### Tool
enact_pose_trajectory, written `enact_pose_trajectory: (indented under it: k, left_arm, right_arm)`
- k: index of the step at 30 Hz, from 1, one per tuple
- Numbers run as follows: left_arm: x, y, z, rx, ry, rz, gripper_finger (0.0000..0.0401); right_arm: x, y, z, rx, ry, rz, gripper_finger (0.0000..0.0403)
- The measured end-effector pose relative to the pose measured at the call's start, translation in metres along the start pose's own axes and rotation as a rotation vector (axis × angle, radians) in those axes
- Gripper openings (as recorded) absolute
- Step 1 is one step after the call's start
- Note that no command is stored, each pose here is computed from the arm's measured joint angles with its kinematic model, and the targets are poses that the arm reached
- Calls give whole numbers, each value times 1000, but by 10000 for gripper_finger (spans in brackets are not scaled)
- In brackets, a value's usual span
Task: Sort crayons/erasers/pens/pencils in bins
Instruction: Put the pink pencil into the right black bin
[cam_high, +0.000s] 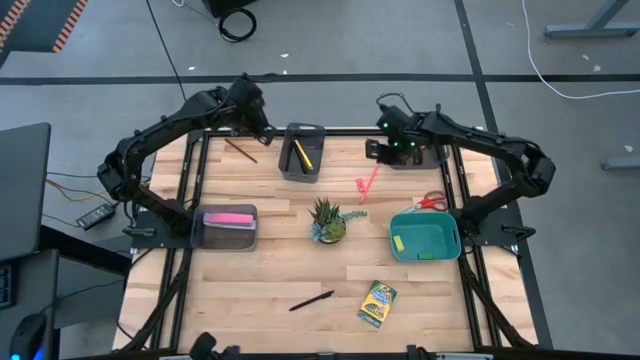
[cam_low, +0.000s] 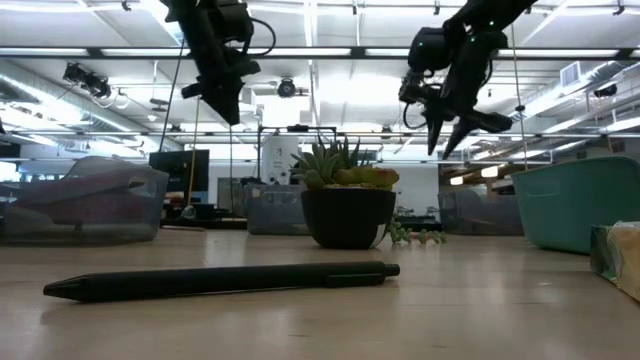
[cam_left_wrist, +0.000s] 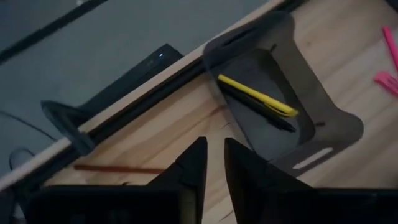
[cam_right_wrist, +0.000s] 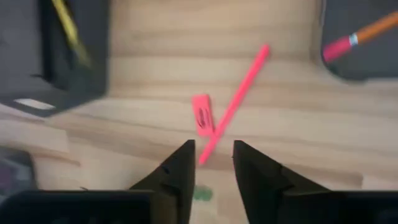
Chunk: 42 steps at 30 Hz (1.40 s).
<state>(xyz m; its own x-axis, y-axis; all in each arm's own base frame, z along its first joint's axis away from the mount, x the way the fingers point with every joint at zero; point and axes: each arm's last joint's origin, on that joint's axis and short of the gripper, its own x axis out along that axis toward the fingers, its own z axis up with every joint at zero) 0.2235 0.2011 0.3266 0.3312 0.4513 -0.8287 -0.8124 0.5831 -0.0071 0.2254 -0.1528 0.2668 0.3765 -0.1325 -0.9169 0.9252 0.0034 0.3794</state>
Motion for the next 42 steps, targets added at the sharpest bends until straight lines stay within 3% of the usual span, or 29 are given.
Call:
enact_pose_trajectory:
  k: [6, 10, 17, 23, 30, 42]
  left_arm:
    - [1, 5, 0, -83, 8, 11, 95]
    - [1, 6, -1, -140, 19, 14, 113]
    - [0, 3, -5, -211, 50, 36, 140]
    - [-1, -5, -12, -255, 106, 41, 157]
    - [-7, -24, -29, -260, 211, 74, 162]
    - [-21, -47, -32, -251, 240, -20, 163]
  right_arm:
    - [27, 7, -11, 9, 79, -95, 182]
    - [50, 12, -17, 30, 119, -155, 203]
    - [88, 16, -28, -11, 185, -250, 196]
    - [107, 20, -33, -63, 197, -260, 188]
    - [116, 28, -31, -44, 136, -207, 188]
    - [127, 21, -34, -111, 149, -303, 187]
